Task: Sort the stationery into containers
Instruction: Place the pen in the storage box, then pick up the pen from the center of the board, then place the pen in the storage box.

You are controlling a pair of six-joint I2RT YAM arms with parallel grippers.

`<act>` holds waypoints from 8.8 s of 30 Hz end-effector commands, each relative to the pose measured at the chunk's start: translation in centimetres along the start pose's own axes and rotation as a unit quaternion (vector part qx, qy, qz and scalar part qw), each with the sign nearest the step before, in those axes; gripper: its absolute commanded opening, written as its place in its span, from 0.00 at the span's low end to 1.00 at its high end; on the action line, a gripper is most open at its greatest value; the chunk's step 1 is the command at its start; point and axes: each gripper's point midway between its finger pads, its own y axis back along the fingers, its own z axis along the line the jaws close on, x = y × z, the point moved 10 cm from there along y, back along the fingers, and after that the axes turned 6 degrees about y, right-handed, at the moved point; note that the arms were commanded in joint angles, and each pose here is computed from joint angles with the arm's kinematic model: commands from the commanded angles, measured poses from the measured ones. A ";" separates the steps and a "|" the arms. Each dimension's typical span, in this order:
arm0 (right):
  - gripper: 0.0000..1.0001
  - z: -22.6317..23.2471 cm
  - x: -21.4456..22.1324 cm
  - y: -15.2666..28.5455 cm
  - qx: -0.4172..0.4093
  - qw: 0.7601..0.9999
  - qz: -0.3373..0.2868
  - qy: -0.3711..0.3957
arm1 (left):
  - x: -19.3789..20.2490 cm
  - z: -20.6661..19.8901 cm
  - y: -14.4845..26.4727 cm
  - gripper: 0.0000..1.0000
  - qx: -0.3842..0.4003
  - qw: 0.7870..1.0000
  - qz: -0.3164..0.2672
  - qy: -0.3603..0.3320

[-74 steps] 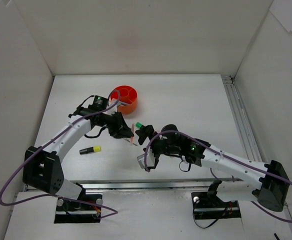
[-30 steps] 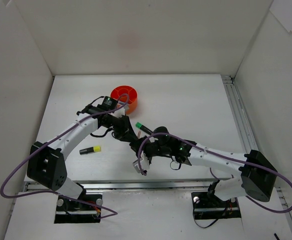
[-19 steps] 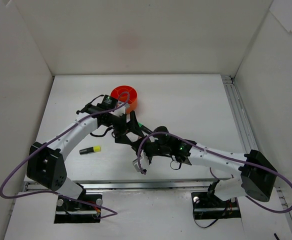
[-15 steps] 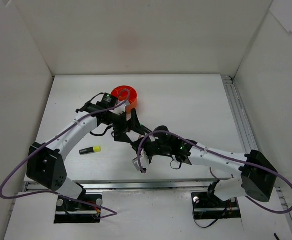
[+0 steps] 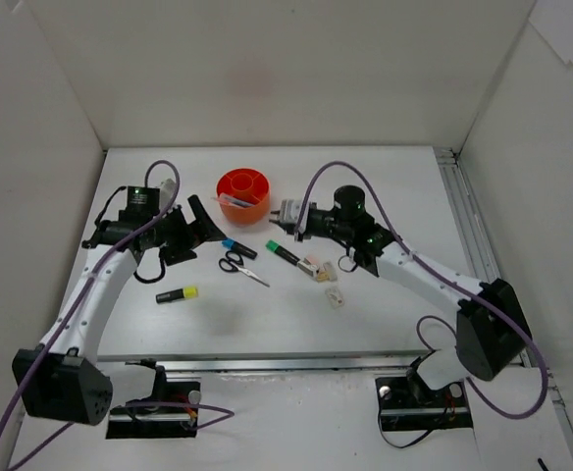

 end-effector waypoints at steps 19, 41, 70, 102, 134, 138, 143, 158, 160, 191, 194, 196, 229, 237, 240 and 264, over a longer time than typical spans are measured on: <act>0.00 -9.6 4.7 -11.5 0.185 0.947 -0.185 -0.185 | 3.1 7.6 3.6 0.99 -0.167 0.958 -0.223 0.074; 0.13 -6.7 9.7 -14.6 0.200 0.962 -0.118 -0.140 | 3.3 8.5 3.1 1.00 -0.183 0.958 -0.211 0.065; 0.98 -6.4 1.8 -1.1 0.322 0.903 -0.068 -0.276 | 2.3 11.7 -2.4 0.99 -0.272 0.939 -0.127 0.169; 0.98 -1.2 0.4 7.7 0.449 0.853 0.040 -0.261 | -0.8 14.4 -8.8 0.35 -0.377 0.805 -0.221 0.401; 0.98 6.2 -2.6 -3.9 0.101 0.922 -0.097 -0.360 | 2.7 -0.5 -1.5 0.00 -0.027 0.930 -0.310 0.196; 0.98 5.6 -3.4 -5.9 0.086 0.922 -0.119 -0.358 | 3.8 -0.4 -1.2 0.00 -0.013 0.927 -0.325 0.188; 0.98 5.7 -3.5 -8.0 0.083 0.910 -0.119 -0.388 | 4.3 -0.8 -1.0 0.00 -0.005 0.928 -0.325 0.183; 0.72 6.5 -1.9 -9.9 0.054 0.923 -0.106 -0.366 | 5.5 -1.6 -1.2 0.00 -0.008 0.927 -0.355 0.122; 0.65 6.5 -2.1 -10.0 0.041 0.926 -0.111 -0.357 | 5.4 -1.7 -1.1 0.00 -0.002 0.928 -0.356 0.112; 0.00 -1.9 3.6 -0.3 0.067 0.969 0.169 -0.168 | 6.3 -1.4 5.1 0.99 -0.009 0.930 -0.366 -0.034; 0.00 -3.5 3.3 1.6 0.078 0.957 0.272 -0.063 | 5.9 0.0 5.6 1.00 -0.051 0.930 -0.362 -0.036; 0.00 -5.1 2.8 2.1 0.099 0.948 0.303 -0.024 | 5.6 0.5 4.8 0.99 -0.070 0.939 -0.333 -0.044; 0.00 -11.1 4.9 -7.9 -0.135 0.737 0.508 0.424 | 0.4 6.1 -1.7 1.00 -0.121 0.977 -0.174 -0.035; 0.00 -10.3 5.7 -10.1 -0.177 0.716 0.489 0.466 | 0.7 6.9 -1.4 0.99 -0.124 0.977 -0.168 -0.038; 0.00 -10.3 6.1 -10.6 -0.186 0.712 0.480 0.478 | 0.9 7.1 -1.0 1.00 -0.126 0.976 -0.171 -0.040; 0.61 -11.3 6.2 -12.8 -0.090 0.736 0.441 0.506 | 0.6 7.6 -2.2 1.00 -0.117 0.981 -0.150 -0.040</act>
